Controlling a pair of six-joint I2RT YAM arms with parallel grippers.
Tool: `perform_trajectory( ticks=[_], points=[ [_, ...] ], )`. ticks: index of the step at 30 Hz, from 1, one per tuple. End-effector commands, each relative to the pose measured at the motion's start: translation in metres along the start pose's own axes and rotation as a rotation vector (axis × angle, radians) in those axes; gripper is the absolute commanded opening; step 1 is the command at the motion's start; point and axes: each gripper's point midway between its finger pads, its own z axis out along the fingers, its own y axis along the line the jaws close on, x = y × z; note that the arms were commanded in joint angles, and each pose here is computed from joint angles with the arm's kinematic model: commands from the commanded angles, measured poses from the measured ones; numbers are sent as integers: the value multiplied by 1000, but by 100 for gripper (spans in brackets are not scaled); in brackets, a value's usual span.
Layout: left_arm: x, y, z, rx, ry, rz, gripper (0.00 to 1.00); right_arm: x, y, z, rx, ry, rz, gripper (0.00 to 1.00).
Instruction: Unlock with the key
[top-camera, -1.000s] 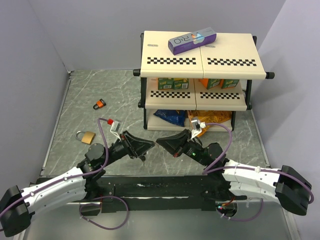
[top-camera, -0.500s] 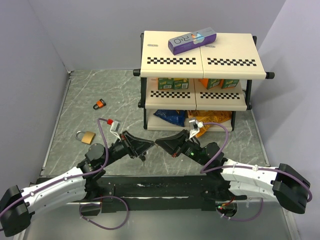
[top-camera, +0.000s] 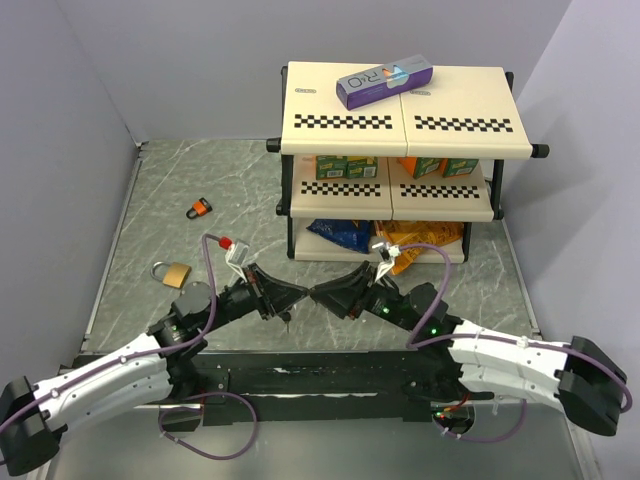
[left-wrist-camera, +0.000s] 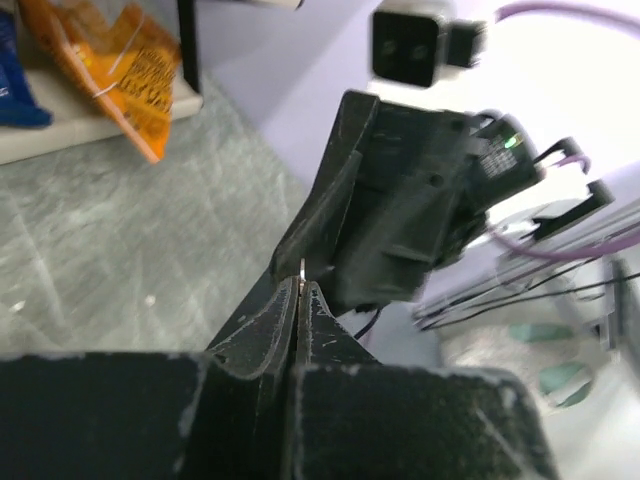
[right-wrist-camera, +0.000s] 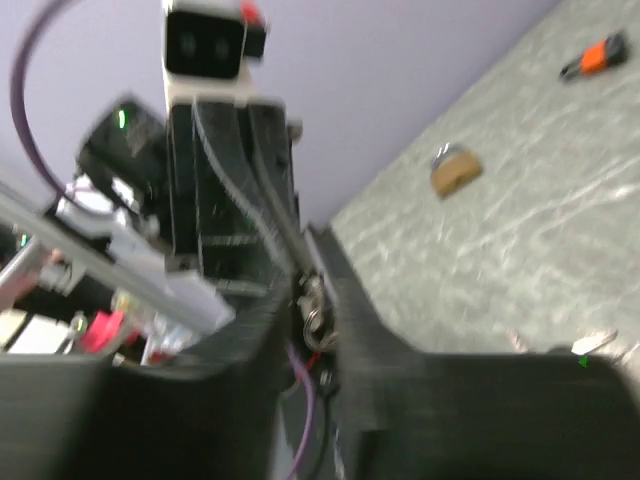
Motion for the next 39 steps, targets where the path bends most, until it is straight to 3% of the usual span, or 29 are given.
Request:
perform_trajectory(
  ticks=[1, 4, 5, 11, 18, 39],
  points=[
    [12, -7, -8, -15, 153, 132, 1, 6, 18, -12, -55, 144, -82, 57],
    [34, -16, -19, 37, 318, 177, 1, 10, 34, -24, -123, 234, -149, 71],
    [41, -16, -20, 49, 364, 180, 1, 24, 34, -33, -128, 324, -148, 72],
    [80, -28, -43, 162, 658, 146, 1, 32, 59, -51, -237, 492, -204, 68],
    [87, -30, -50, 212, 697, 162, 1, 61, 65, -56, -299, 653, -147, 55],
    [88, -30, -50, 219, 698, 164, 1, 94, 53, -43, -276, 697, -103, 36]
  ],
)
